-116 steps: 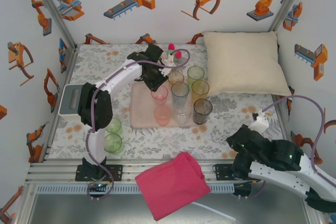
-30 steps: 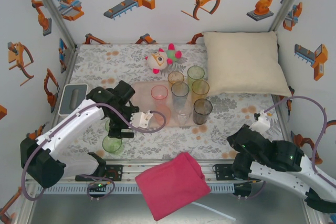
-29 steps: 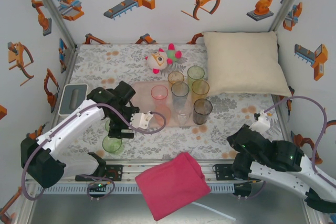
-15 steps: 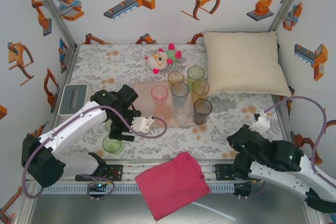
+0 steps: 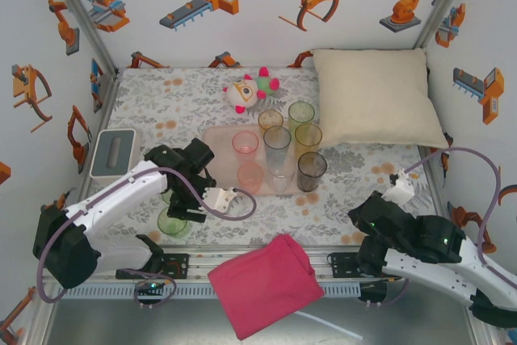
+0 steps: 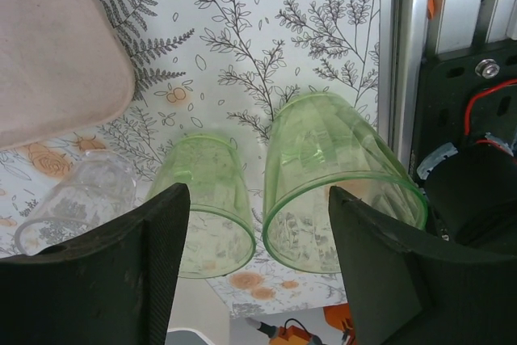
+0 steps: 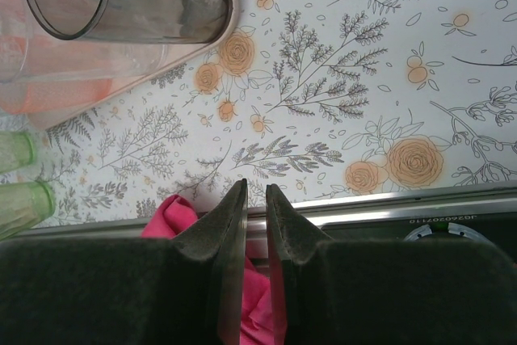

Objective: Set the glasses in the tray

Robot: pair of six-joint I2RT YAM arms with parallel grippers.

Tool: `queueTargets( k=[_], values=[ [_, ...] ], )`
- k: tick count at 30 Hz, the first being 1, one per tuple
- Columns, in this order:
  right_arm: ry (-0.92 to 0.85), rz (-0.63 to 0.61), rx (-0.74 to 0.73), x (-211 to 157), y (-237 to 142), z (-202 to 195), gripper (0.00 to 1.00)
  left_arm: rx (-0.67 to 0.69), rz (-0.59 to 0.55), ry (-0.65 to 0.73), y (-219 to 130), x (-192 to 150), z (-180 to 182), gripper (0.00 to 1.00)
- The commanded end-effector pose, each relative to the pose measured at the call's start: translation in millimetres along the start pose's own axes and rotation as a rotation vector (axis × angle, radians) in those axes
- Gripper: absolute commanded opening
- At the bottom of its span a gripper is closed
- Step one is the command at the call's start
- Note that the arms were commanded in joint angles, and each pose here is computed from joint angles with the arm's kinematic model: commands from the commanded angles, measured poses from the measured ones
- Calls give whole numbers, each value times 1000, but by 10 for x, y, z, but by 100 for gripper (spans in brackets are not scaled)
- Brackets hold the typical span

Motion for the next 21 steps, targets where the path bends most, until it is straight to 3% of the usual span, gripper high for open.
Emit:
queueTargets(
  k=[1, 21],
  values=[
    [15, -35, -12, 34, 13, 15, 20, 8, -1, 50, 40, -3, -19, 63],
    [13, -43, -16, 46, -4, -3, 20, 11, -5, 54, 100, 35, -34, 49]
  ],
)
Point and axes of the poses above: each hand's point on the last joint's axis, 136 mm out from that joint toward the fingers, its own y axis out along the fingers, its own z axis along the line the jaws close on, x = y × z, the point moved 8 cm from there along -y, back along the fingers, and after that the axes turned 11 degrees about -y, right-handed, at the moved point
